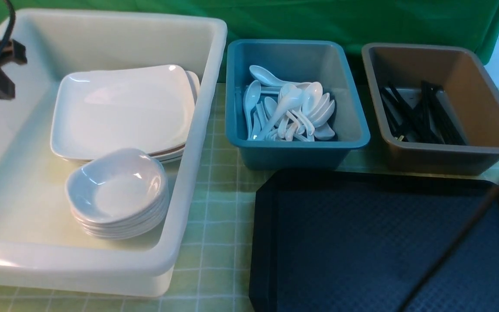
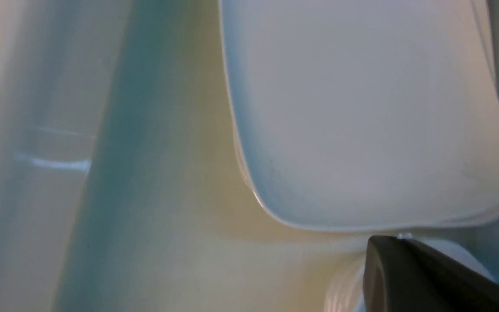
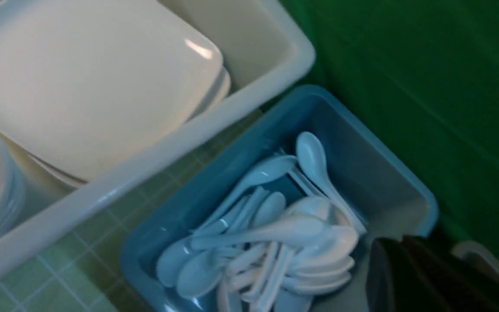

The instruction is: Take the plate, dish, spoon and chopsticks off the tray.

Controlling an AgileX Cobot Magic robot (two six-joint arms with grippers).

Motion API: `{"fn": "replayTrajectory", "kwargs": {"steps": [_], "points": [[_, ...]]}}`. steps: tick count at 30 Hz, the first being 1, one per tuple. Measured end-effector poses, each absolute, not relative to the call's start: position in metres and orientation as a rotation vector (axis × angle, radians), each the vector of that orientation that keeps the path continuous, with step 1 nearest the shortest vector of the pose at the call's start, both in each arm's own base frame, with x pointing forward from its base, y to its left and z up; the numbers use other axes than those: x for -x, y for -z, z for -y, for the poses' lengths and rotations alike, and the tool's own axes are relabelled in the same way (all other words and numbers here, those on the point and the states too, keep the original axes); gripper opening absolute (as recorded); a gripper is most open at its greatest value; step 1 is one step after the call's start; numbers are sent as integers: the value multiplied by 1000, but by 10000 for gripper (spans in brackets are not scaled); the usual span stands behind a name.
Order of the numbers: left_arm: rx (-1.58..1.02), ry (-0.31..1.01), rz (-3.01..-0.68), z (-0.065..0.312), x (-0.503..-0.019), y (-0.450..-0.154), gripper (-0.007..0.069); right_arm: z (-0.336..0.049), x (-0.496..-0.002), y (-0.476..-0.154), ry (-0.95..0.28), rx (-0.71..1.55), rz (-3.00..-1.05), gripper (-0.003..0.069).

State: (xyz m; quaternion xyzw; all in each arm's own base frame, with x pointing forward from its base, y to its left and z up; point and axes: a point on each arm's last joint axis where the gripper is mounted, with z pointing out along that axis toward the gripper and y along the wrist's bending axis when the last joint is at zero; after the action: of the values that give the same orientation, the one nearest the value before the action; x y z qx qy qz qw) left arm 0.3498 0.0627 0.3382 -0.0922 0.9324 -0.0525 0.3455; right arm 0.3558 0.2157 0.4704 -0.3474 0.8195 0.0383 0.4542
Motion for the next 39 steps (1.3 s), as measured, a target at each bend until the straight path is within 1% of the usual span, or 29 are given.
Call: {"fn": "replayTrajectory", "kwargs": {"steps": [3,4,5,8,11,17,20,23,30,34,37,39], "points": [[237,134,-2438,-71,-383,-328,-16,-193,-340,-487,-72,818,-2025,10],[237,135,-2442,-72,-388,-326,-16,-190,-338,-488,-71,813,-2028,10],[231,131,-2453,-75,-404,-320,-16,-184,-332,-491,-67,804,-2036,8],[212,53,-2474,-88,-442,-301,-16,-168,-311,-491,-58,807,-2083,8],[204,26,-2486,-94,-465,-286,-16,-160,-296,-487,-53,819,-2112,8],[157,-16,-2519,-90,-492,-245,-16,-153,-284,-480,-42,848,-2144,8],[112,-78,-2537,-90,-503,-216,-16,-153,-284,-478,-35,861,-2147,10],[99,-112,-2522,-91,-509,-201,-16,-153,-283,-477,-36,862,-2149,10],[96,-111,-2464,-87,-519,-189,-16,-152,-282,-479,-36,861,-2144,10],[12,-112,-2408,-73,-529,-180,-16,-152,-282,-479,-36,861,-2144,10],[-71,-147,-2396,-64,-531,-181,-16,-152,-282,-479,-38,862,-2145,10],[-115,-234,-2413,-57,-531,-191,-16,-152,-282,-479,-38,862,-2145,10]]}}
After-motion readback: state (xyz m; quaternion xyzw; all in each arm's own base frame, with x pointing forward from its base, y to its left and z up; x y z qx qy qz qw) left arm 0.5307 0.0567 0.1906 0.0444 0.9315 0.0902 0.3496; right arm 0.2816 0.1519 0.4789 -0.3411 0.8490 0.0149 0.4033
